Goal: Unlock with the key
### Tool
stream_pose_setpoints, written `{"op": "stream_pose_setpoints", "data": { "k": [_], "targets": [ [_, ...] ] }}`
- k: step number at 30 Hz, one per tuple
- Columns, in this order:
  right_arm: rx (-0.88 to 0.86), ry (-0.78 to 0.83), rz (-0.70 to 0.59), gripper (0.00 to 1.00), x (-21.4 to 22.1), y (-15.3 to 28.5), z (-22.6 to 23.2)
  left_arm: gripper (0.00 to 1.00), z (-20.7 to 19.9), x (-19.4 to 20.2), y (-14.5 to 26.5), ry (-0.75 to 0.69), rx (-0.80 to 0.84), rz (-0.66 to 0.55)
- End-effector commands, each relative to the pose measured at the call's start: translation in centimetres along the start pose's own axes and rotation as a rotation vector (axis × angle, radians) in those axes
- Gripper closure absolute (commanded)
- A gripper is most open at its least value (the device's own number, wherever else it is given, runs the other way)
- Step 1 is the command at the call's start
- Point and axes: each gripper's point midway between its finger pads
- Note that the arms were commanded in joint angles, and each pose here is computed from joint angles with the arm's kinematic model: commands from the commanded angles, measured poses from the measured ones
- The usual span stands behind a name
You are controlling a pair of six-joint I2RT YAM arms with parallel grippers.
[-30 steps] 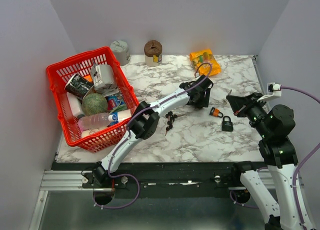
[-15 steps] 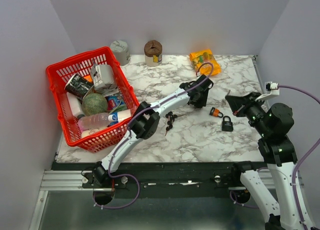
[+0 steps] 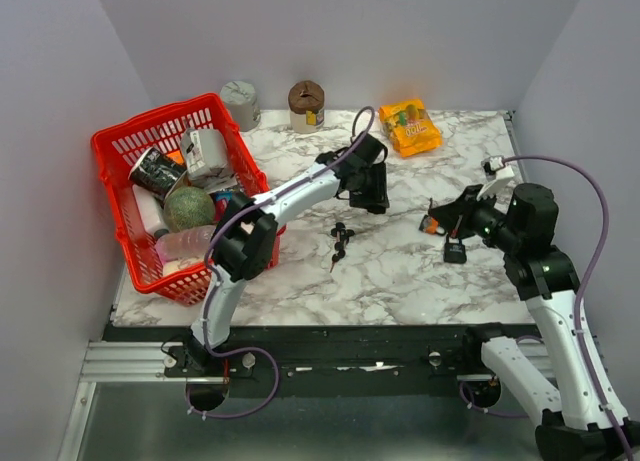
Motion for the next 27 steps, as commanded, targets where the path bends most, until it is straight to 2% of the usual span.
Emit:
{"op": "stream_pose_setpoints", "data": {
  "k": [1, 7, 11, 16, 27],
  "targets": [
    [-0.075, 0.054, 0.141, 0.99, 2.5, 0.5, 1.7, 1.0, -6.6, -3.4, 9.3, 0.083, 0.263, -0.141],
    [-0.068, 0.104, 0.323, 0.99, 6.7, -0.9, 2.8, 1.0, -7.5, -2.6, 13.7, 0.123, 0.331, -0.179],
    [-0.036, 0.12, 0.389, 0.99, 8.4, -2.1, 3.4, 1.0, -7.7, -1.4, 15.9, 0.16, 0.363, -0.18],
    [0.043, 0.094, 0.39, 0.99, 8.4, -2.8, 2.9, 1.0, -7.2, -0.1, 18.2, 0.161, 0.374, -0.198],
    [0.007, 0.123, 0.384, 0.99, 7.4, -3.8, 4.5, 1.0, -7.0, 0.7, 19.0, 0.15, 0.375, -0.196]
  ]
}}
Point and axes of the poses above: each gripper's point midway between its finger pads, its own y axis back along the fingers, its own z axis along the line the jaws close on, x = y × z, and after that the axes turned 11 degrees about -y, right-handed
